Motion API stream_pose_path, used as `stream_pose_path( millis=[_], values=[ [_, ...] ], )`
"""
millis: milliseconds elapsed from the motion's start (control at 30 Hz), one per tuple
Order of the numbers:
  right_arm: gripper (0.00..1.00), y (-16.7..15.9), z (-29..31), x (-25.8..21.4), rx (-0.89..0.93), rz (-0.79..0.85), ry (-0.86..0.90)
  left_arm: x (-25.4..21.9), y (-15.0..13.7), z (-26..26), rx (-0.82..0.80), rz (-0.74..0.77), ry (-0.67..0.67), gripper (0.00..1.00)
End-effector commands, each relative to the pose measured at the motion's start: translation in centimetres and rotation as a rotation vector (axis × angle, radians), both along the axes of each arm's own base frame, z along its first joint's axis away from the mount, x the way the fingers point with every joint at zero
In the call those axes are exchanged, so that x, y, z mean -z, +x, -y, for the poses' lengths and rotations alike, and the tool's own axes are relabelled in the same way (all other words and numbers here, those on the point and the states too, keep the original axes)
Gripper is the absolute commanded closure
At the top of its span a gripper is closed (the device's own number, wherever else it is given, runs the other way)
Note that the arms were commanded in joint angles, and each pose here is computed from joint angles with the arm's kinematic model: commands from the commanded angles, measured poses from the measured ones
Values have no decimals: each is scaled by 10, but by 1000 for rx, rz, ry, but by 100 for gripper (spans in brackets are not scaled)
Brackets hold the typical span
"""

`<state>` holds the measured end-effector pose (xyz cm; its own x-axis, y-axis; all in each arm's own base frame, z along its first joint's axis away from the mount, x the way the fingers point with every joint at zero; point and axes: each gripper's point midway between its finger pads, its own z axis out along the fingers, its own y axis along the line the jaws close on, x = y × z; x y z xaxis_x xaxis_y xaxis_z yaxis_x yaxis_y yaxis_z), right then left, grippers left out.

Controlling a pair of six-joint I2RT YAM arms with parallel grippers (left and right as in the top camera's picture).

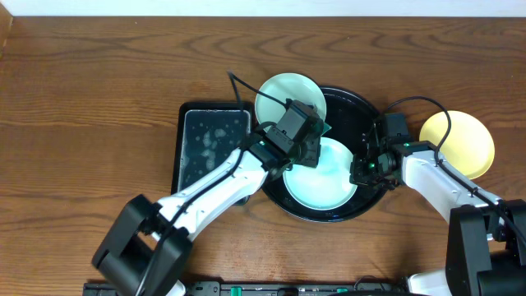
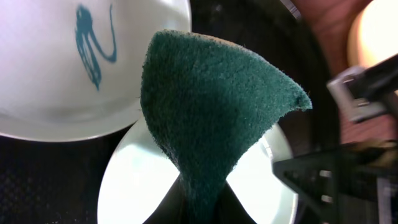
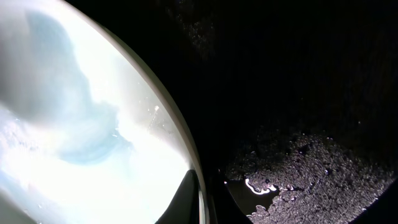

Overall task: Clean dirty plates on tray and stack at the side
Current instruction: 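Scrub the pale green plate with the sponge while the right gripper holds its rim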

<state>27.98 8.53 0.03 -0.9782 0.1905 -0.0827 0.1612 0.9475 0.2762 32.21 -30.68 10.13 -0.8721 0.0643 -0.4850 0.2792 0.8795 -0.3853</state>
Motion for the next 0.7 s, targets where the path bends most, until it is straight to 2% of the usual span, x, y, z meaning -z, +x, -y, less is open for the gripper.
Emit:
stream_pose_path(
  millis=[0,300,667],
  values=[
    [97,-6,7,14,10,-32,-55,1,0,-1,5,11,12,91],
    [99,-6,7,14,10,-31,-55,32,2,31,48,24,-6,91],
    [99,-8,8,14,9,-37,-56,91,-40,52,147,-71,93,90]
  ],
)
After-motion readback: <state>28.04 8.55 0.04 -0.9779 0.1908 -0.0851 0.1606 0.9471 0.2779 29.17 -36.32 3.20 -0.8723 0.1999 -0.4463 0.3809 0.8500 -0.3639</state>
